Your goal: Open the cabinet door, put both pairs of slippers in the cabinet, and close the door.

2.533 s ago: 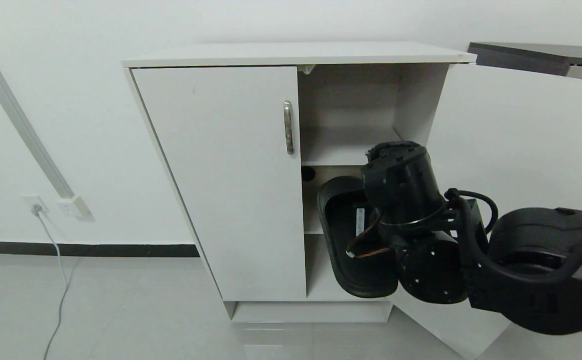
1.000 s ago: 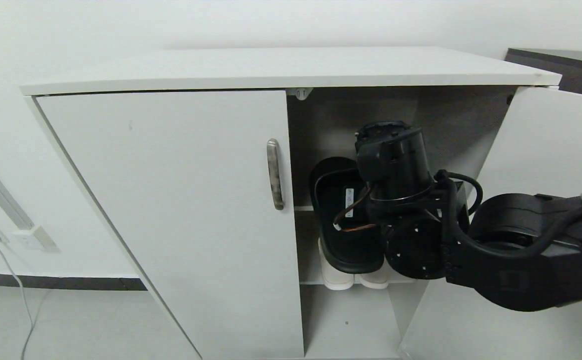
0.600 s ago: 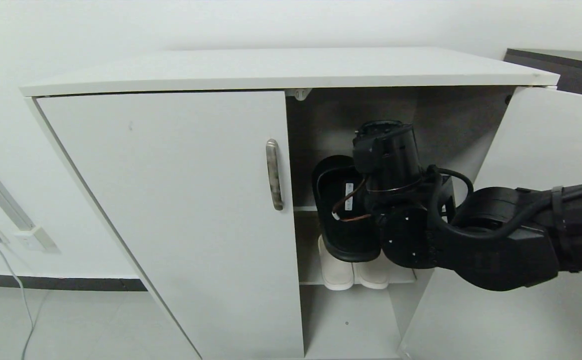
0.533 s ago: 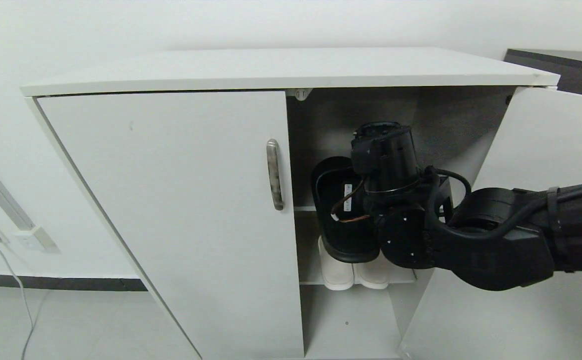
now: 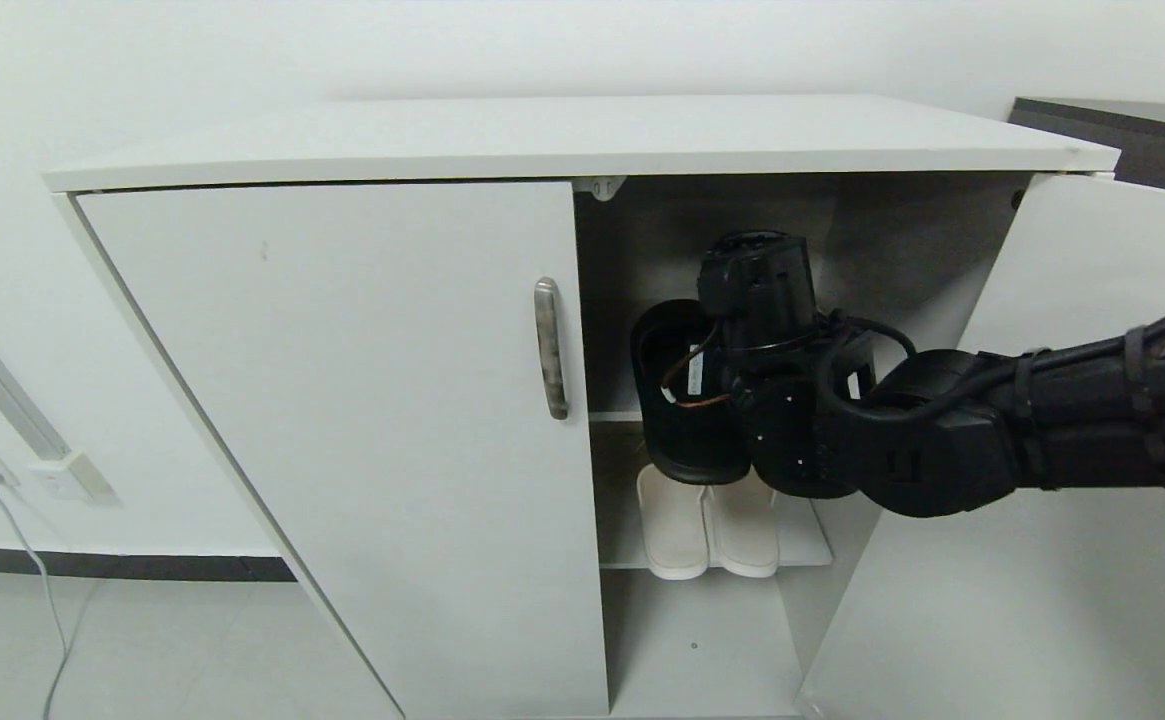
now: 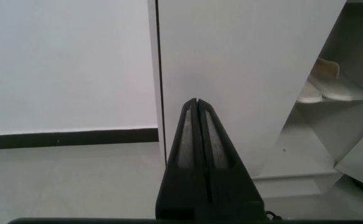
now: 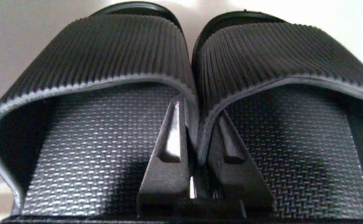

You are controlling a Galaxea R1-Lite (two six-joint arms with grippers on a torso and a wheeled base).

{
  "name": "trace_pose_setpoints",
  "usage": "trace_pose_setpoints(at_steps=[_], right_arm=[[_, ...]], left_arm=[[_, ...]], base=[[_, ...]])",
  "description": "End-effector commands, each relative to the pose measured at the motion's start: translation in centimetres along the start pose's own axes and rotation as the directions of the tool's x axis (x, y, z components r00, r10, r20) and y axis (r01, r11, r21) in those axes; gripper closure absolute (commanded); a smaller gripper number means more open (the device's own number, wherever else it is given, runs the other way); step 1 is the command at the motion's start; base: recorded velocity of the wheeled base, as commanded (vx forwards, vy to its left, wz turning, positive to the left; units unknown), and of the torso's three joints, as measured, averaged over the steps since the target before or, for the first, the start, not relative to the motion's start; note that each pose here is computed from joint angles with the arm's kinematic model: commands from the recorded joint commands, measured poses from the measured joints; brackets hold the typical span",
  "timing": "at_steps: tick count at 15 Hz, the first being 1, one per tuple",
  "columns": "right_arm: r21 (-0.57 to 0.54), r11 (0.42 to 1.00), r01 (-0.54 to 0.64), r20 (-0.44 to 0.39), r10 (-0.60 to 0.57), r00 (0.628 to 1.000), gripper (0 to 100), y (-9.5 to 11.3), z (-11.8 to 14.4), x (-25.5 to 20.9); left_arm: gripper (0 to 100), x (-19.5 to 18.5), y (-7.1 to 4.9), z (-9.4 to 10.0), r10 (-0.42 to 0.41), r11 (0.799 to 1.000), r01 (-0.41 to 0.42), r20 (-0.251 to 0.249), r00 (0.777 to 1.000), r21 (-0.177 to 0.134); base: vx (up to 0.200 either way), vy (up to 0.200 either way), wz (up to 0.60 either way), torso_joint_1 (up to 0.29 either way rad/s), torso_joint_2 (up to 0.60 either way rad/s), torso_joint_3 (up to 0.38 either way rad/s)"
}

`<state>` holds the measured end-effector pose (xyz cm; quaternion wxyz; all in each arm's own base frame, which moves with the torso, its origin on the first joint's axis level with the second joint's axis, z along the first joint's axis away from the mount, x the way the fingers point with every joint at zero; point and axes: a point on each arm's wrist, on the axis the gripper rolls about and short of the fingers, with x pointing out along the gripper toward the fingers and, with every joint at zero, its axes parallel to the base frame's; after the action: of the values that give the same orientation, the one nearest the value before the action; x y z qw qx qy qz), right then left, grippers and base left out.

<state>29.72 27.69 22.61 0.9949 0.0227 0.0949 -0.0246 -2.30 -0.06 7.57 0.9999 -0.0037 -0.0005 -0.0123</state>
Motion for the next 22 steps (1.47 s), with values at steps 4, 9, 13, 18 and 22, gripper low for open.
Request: trace_pose_setpoints(at_steps=[4, 9, 13, 18, 22], right_arm=[[0.001, 1.0, 0.014, 0.017, -0.014, 1.0, 100, 0.6, 1.1, 2.4], [0.005, 1.0, -0.009, 0.01, 0.009, 1.0, 100, 0.3, 1.8, 3.3], [0.002, 1.0, 0.019, 0.002, -0.019, 1.0, 100, -0.1, 1.6, 4.7], [-0.01, 1.0, 0.025, -0.011, -0.025, 1.0, 100, 0.1, 0.9, 5.3], [-0.012, 1.0, 0.027, -0.013, -0.027, 1.0, 0, 0.1, 0.8, 5.3]], left_arm=[[100, 0.0, 0.0, 0.0, 0.0, 1.0, 0.0, -0.001, 1.0, 0.0], [100, 0.0, 0.0, 0.0, 0.0, 1.0, 0.0, -0.001, 1.0, 0.0], [100, 0.0, 0.0, 0.0, 0.0, 1.0, 0.0, -0.001, 1.0, 0.0], [100, 0.0, 0.0, 0.0, 0.0, 1.0, 0.0, -0.001, 1.0, 0.0], [100, 0.0, 0.0, 0.0, 0.0, 1.0, 0.0, -0.001, 1.0, 0.0]], base=[[0.0, 0.0, 0.0, 0.0, 0.0, 0.0], [0.0, 0.0, 0.0, 0.0, 0.0, 0.0], [0.0, 0.0, 0.0, 0.0, 0.0, 0.0], [0.0, 0.0, 0.0, 0.0, 0.0, 0.0], [0.0, 0.0, 0.0, 0.0, 0.0, 0.0]])
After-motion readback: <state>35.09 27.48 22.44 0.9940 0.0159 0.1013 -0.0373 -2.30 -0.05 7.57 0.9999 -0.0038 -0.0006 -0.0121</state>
